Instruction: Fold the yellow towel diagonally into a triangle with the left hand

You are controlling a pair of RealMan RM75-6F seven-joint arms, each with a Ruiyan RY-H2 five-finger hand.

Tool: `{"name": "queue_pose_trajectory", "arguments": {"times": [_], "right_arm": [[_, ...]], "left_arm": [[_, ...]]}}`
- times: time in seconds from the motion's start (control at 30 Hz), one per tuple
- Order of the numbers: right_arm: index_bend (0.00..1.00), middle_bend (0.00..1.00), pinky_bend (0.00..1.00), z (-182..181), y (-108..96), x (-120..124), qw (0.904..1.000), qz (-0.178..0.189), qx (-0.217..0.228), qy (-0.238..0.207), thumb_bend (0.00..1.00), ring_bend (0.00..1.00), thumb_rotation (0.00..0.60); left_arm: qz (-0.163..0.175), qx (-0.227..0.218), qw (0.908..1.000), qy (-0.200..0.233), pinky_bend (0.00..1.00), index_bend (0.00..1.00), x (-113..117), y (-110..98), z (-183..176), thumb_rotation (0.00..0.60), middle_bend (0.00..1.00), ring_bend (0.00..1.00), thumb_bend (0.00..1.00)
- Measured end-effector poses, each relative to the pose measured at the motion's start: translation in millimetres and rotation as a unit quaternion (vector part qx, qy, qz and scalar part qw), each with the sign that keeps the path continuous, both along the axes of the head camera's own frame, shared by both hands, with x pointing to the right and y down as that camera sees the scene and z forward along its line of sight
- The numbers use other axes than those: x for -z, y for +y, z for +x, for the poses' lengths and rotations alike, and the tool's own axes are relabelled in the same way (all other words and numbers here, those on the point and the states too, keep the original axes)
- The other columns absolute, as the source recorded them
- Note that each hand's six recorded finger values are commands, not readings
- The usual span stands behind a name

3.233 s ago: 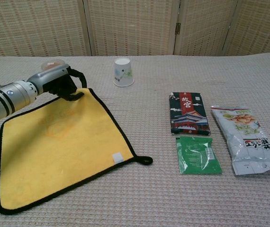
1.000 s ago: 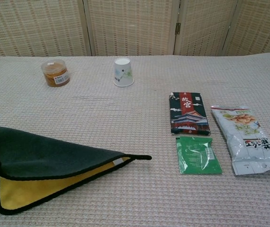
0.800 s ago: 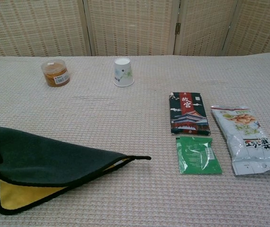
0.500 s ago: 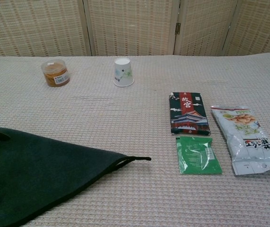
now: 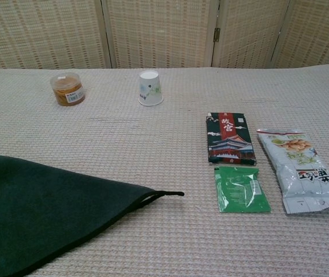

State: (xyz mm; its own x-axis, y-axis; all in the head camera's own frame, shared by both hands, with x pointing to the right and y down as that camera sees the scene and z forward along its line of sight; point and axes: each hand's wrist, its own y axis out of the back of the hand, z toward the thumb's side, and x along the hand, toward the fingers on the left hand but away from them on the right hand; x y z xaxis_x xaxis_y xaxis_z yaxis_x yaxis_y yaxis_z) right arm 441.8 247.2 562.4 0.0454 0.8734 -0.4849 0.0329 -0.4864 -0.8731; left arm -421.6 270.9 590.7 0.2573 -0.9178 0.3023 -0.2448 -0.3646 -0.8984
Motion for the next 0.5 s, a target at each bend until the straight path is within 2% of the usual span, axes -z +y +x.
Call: {"name": "queue_pose_trajectory", "arguments": {"times": [0.03,0.13,0.3,0.5], "right_arm": [[0.00,0.00,0.00,-0.8,-1.2,-0.5,1.0000,0.003,0.002,0.002,0.45,0.00,0.600],[0.00,0.00,0.00,-5.9,-5.9,-4.5,0.9998,0.015,0.013,0.004,0.45,0.00,0.600],[0.00,0.00,0.00,-14.8,-13.3,-14.8,0.9989,0.025,0.039,0.004,0.45,0.00,0.600],[0.00,0.00,0.00,-24.1,-15.3,-23.3,0.9984,0.012,0.055,-0.003,0.45,0.00,0.600]], "left_arm": [[0.006,0.006,0.9997,-0.021,0.23,0.22,2.7,-3.8,-6.9,0.600,0.27,0.24,0.46],[0.012,0.032,0.9955,-0.088,0.07,0.20,11.1,-16.1,-29.8,0.600,0.13,0.09,0.43],[-0.017,0.080,0.9850,-0.152,0.02,0.17,16.7,-24.6,-52.1,0.600,0.08,0.05,0.38],[-0.010,0.087,0.9812,-0.172,0.02,0.17,32.9,-19.4,-51.8,0.600,0.08,0.04,0.38]]}}
